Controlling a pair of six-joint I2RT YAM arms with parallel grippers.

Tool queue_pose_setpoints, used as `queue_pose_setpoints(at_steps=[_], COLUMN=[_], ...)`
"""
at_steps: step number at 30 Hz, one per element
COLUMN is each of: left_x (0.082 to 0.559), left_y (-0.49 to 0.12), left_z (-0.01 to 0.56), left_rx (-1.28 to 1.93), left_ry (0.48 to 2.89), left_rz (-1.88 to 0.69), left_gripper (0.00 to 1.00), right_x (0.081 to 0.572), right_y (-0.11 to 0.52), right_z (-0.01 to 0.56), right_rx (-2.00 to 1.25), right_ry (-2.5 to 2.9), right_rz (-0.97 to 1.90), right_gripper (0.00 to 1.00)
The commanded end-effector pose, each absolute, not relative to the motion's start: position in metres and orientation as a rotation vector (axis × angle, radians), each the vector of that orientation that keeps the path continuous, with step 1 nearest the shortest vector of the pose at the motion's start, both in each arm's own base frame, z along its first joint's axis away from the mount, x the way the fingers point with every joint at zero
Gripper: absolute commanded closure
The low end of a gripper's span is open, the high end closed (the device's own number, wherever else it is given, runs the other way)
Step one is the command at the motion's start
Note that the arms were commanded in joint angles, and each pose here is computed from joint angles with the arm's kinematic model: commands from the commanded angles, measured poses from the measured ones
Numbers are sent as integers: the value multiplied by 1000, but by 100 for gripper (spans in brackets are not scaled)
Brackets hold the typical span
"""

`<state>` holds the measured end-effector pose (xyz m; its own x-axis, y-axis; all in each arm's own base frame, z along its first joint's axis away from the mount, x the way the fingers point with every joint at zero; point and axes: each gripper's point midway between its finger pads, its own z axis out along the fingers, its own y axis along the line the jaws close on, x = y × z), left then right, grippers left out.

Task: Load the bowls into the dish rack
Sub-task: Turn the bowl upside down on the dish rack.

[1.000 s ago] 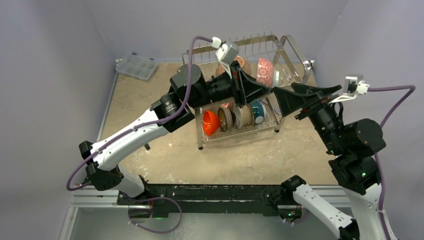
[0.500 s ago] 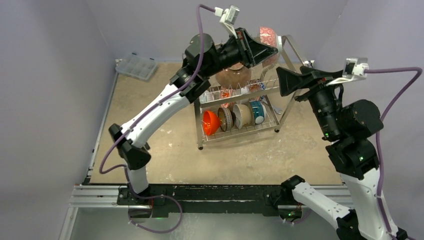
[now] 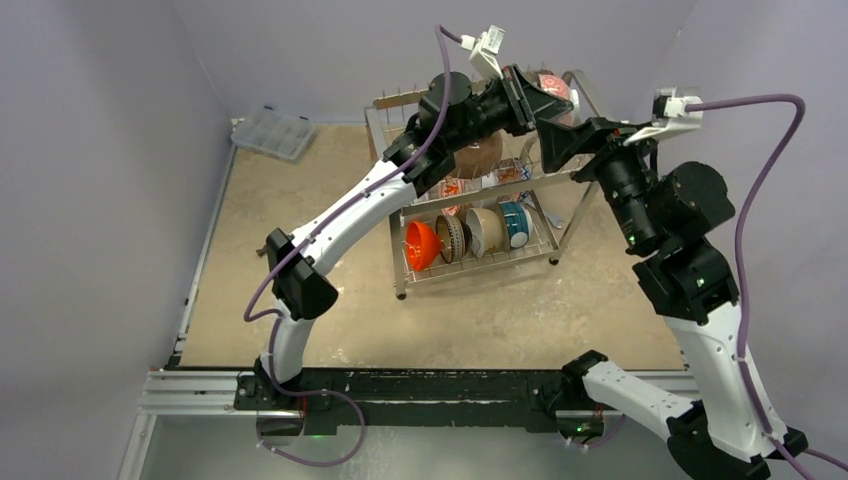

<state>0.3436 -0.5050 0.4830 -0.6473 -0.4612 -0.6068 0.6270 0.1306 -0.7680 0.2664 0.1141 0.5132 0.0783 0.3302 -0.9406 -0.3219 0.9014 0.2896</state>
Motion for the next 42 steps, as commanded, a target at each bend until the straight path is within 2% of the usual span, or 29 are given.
queue_pose_setpoints(at_steps=[1, 9, 18, 26, 33, 35, 42], left_x=[356, 382, 393, 404, 398, 395, 388], left_y=[-493, -490, -463, -431, -421, -421, -421], left_z=[524, 494, 501, 513, 523, 526, 530], left_rx=[66, -45, -34, -77, -80, -73, -71], left_ry=[1423, 1506, 1495, 1490, 1474, 1468, 1469], left_rz=[-1703, -1629, -1536, -1582, -1652, -1679, -1727], left_gripper=[100, 100, 100, 100, 100, 100, 100], right_x=[271, 291, 310, 324, 343, 345, 356], right_y=[113, 129, 157, 144, 133, 132, 132], right_z=[522, 517, 529, 512, 492, 490, 489], right_rx=[9, 20, -96, -207, -317, -358, -462], right_ry=[1407, 1473, 1501, 1502, 1508, 1488, 1429], right_rz=[465, 503, 690, 797, 642, 608, 518], right_gripper=[9, 9, 9, 9, 6, 2, 1])
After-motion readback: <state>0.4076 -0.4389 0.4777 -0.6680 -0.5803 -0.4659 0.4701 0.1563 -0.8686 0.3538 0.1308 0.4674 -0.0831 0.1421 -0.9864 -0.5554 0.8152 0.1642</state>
